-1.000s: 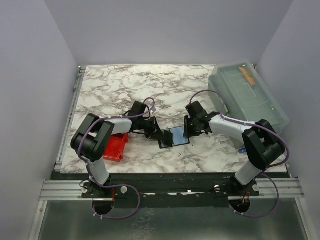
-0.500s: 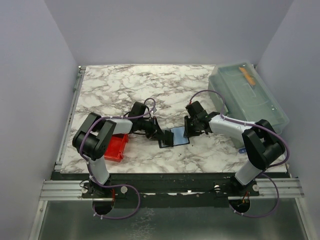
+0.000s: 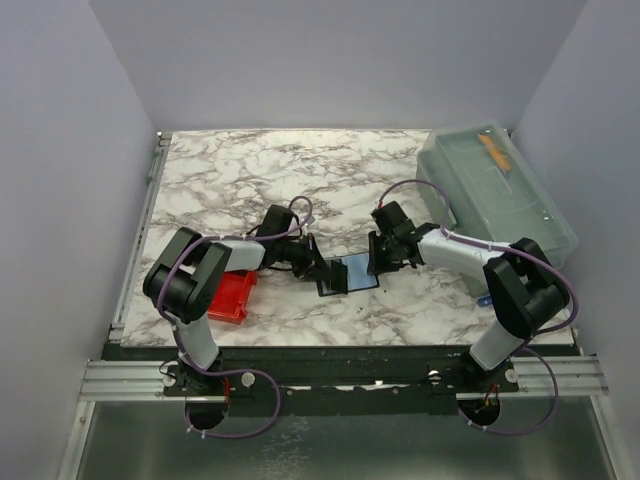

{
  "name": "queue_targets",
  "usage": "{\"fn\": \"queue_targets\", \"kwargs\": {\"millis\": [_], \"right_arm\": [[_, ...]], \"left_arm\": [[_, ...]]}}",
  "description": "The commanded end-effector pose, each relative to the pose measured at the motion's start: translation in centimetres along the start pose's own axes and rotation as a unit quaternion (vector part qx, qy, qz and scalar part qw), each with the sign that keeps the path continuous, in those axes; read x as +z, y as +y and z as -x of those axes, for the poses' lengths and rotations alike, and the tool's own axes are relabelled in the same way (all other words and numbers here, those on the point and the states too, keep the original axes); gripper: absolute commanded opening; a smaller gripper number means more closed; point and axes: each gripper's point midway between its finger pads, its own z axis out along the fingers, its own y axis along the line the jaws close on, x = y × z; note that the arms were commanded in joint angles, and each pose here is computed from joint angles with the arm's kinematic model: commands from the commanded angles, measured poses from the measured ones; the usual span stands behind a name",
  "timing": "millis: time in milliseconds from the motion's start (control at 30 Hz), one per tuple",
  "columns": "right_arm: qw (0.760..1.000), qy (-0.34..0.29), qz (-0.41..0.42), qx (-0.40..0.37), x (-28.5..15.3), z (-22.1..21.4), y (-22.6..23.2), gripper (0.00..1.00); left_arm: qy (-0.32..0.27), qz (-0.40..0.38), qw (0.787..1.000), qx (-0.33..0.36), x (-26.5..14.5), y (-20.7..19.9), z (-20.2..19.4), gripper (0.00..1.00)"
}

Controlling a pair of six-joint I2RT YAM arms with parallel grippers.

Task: Put the credit cards into the card holder
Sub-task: Insert the credit card into the card holder.

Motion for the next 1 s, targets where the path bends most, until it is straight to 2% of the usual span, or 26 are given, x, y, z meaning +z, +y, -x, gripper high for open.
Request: {"fn": "queue_targets", "kwargs": {"millis": [0, 767, 967], "right_arm": [[1.000, 0.020, -0.003, -0.008, 1.4, -1.0, -0.2, 0.27], [0.999, 0.032, 0.000, -0.012, 1.7, -1.5, -0.2, 0.26], [0.999, 0.036, 0.002, -0.012, 1.9, -1.8, -0.2, 0.26]], "left_arm": [[-0.011, -0.009, 1.000, 0.027, -0.4, -0.9, -0.5, 0.00], [-0.005, 0.017, 1.000, 0.012, 0.3, 1.5, -1.0, 0.00], [-0.029, 0.015, 0.999, 0.023, 0.8, 1.9, 0.0, 0.00]]}}
